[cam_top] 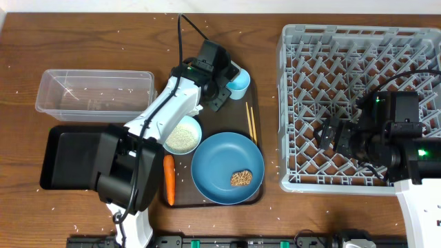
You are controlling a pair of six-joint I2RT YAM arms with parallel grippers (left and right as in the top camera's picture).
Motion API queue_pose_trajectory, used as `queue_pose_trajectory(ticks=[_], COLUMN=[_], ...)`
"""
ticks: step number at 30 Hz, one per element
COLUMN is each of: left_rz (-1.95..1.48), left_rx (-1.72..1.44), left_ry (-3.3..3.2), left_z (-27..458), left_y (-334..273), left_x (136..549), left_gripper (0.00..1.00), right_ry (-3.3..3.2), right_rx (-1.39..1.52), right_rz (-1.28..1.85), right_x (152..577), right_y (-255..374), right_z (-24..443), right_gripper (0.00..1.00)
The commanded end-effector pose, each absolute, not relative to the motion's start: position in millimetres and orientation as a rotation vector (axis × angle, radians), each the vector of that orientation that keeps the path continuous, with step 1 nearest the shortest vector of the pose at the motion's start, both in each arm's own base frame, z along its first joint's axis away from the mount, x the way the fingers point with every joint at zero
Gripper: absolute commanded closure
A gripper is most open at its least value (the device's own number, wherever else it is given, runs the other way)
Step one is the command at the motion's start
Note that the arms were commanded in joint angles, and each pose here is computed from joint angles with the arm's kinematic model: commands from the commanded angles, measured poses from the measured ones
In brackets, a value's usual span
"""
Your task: Sort waste into correct bins and load items into the dishwasher rack
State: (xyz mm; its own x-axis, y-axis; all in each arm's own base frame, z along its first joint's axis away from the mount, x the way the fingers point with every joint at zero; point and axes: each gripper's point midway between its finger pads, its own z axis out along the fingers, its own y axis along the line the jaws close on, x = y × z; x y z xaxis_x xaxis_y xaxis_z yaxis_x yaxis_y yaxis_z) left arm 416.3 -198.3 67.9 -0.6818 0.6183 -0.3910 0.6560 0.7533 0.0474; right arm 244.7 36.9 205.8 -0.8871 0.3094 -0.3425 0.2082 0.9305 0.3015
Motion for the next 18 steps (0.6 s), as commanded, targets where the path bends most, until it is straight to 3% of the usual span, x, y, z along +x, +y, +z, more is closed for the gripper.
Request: queue_pose_trajectory(ticks=[1, 3, 7, 18], left_rz=[-0.139, -0.131, -0.074, -0.036], left_rx=[1.017, 1.019, 1.012, 0.815], left_ry=[2.563, 2.579, 2.596, 2.571], left_z=[59.5, 52.3, 47.9, 110.3], left_y=[-201.6, -200.0, -193.0, -179.8], left_x=[419.7, 419.4, 421.1, 415.6], left_gripper=[0.60, 0.68, 0.93, 0.94], right_ry=[2.683, 2.683, 2.690, 2.696], right_rx=[0.394, 0.394, 0.396, 0.389], right_rz=[0.372, 0.372, 0.371, 0.368], right_x=[247.2, 247.2, 245.6, 244.3], right_y=[37.7, 37.7, 37.7, 37.6], right_z=[211.4, 211.4, 210.6, 210.0], right_gripper=[0.01, 0.01, 0.01, 0.01])
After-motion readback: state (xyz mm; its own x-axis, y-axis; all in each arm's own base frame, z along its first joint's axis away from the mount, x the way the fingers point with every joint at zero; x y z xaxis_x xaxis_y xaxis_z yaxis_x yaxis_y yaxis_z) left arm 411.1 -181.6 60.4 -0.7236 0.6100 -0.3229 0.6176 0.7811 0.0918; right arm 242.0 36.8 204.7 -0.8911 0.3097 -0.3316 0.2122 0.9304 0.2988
